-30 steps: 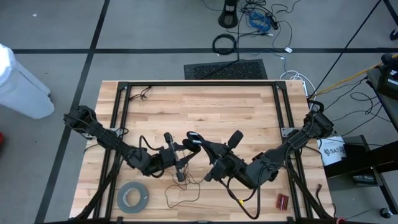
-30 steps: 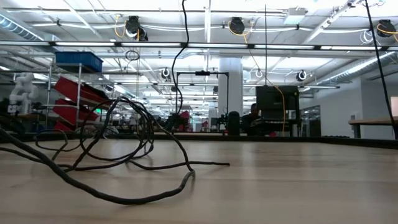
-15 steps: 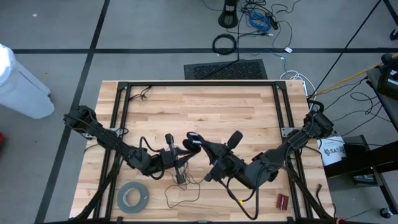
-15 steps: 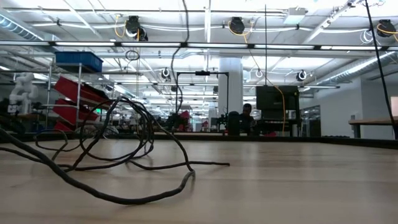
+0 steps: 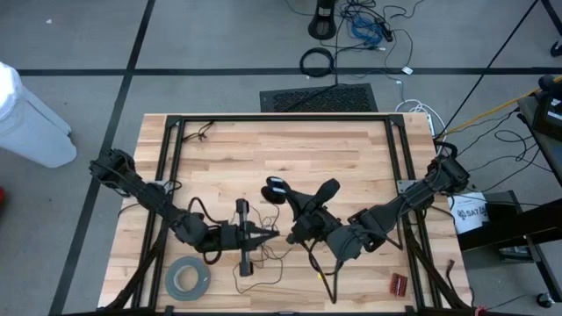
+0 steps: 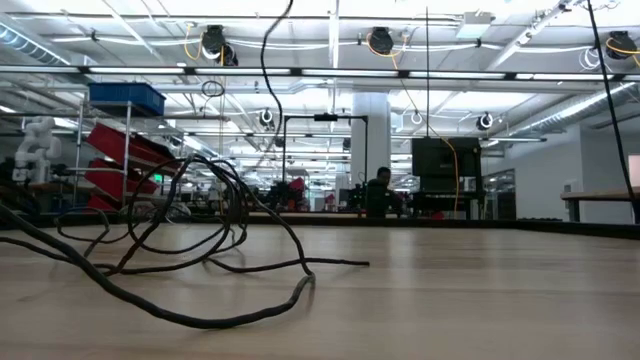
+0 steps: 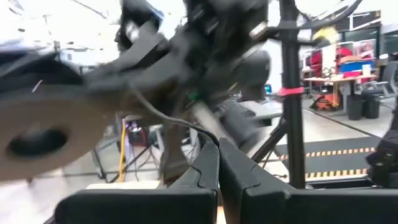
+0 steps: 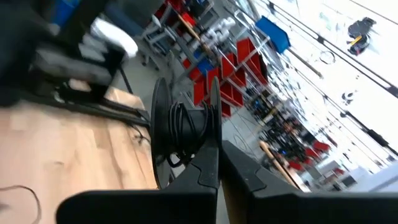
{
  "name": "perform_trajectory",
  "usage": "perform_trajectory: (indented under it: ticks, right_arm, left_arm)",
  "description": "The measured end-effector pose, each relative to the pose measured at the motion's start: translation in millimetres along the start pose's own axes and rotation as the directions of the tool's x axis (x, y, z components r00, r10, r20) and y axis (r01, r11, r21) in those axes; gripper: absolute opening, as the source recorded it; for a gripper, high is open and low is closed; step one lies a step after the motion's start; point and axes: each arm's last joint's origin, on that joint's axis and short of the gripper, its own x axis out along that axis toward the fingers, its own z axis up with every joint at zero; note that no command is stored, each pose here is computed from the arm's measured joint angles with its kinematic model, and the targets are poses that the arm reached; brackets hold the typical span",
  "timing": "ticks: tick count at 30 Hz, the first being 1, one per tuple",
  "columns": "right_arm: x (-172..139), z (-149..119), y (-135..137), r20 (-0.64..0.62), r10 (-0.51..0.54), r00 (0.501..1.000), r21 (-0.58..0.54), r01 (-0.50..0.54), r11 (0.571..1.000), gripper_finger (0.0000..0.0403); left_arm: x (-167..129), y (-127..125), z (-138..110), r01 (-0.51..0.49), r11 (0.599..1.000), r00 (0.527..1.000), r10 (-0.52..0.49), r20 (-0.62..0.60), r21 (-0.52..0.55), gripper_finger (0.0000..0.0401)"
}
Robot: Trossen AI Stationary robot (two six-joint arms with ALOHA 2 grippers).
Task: Coil cords
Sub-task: Uncoil the black wire from the spool
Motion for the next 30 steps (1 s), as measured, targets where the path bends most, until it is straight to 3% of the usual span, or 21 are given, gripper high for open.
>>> perform_trajectory:
  ticks: [6, 12, 16, 25, 30]
  right_arm:
    - [-1, -3, 1, -0.026, -0.024, 0.999, -0.011, 0.024, 1.0, 0.0]
    - [-6, -3, 2, -0.032, -0.031, 0.999, -0.024, 0.03, 0.999, 0.0]
    - [-12, -2, 4, -0.022, -0.019, 1.0, -0.024, 0.019, 1.0, 0.0]
    - [-18, -1, 6, -0.01, -0.004, 1.0, -0.022, 0.003, 1.0, 0.0]
    - [-18, -2, 6, -0.01, 0.0, 1.0, 0.003, 0.0, 1.0, 0.0]
  left_arm:
    - [-18, -10, 34, -0.021, 0.991, 1.0, 0.018, 0.021, 0.134, 0.0001]
    - [-53, 9, 77, -0.224, 0.958, 0.966, 0.243, -0.09, 0.182, 0.0001]
    - [-80, 27, 95, -0.276, 0.929, 0.927, 0.325, -0.187, 0.246, 0.0016]
    - [-116, 50, 106, -0.214, 0.944, 0.924, 0.279, -0.26, 0.253, 0.0106]
    - [-117, 51, 105, -0.206, 0.942, 0.924, 0.276, -0.264, 0.263, 0.0124]
